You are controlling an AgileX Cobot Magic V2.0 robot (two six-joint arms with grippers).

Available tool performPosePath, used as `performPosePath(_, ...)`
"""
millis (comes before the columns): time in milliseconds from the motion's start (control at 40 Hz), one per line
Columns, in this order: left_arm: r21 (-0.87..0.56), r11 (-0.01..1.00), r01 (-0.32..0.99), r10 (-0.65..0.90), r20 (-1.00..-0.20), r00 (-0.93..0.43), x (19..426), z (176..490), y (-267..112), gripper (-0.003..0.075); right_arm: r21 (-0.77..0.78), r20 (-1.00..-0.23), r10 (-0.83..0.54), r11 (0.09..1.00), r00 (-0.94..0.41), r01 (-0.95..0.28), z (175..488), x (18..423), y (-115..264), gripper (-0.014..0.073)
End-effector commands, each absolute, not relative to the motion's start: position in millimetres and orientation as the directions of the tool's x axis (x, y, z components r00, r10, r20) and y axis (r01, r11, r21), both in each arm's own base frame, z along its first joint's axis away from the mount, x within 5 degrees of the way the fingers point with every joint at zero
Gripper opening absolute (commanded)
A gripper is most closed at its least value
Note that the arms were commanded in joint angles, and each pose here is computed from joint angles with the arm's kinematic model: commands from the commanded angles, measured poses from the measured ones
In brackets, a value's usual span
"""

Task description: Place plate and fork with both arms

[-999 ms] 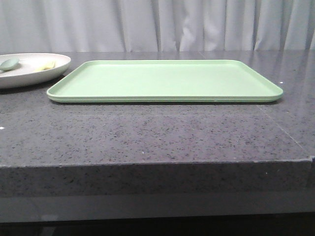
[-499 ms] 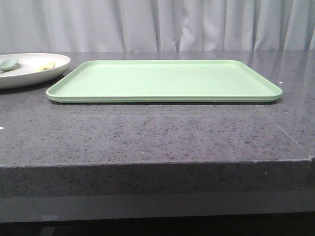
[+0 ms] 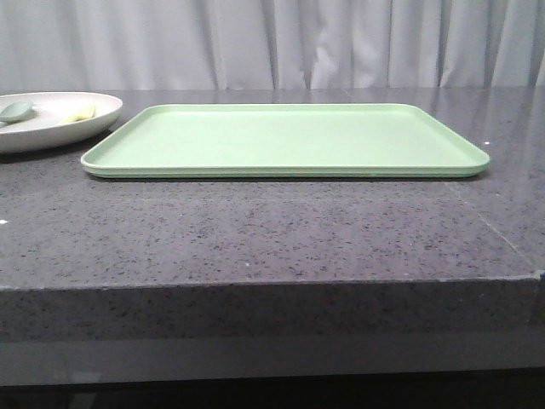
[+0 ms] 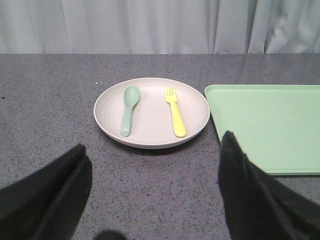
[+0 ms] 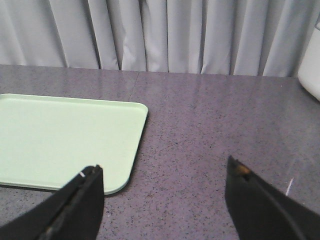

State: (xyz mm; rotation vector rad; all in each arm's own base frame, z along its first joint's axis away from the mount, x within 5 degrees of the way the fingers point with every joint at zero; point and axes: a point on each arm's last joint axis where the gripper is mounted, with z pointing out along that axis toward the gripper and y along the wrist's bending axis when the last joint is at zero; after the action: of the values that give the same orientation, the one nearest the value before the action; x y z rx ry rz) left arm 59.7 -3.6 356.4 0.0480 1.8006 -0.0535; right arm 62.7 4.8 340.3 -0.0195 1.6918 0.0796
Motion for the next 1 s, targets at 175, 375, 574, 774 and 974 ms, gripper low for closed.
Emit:
performPosePath(175,-0.01,0.997,0.07,-0.002,-0.993,-0.119,65,377,-4,0.0443,0.042,-0.999,0.04,0.997,-0.034,-0.057,354,65,4,0.0538)
performPosePath(375,0.041,0.998,0.046,0.054,-0.941,-0.334,94,385,-3,0.0445,0.042,-0.999,0.04,0.997,-0.035,-0.057,354,65,4,0.0538)
performPosePath(574,0.151,0.988,0.019,0.138,-0.831,-0.54,148,389,0,0.0487,0.042,-0.999,0.04,0.997,-0.035,-0.057,354,65,4,0.0538)
performPosePath(774,0.151,0.988,-0.034,0.092,-0.749,-0.656,203,386,9,0.0486,0.042,-0.999,0.04,0.997,-0.035,-0.057,354,65,4,0.0538)
performPosePath(974,0.01,0.984,-0.176,-0.115,-0.72,-0.684,265,383,46,0.0485,0.042,-0.999,0.04,0.997,-0.035,-0.057,354,65,4,0.0538)
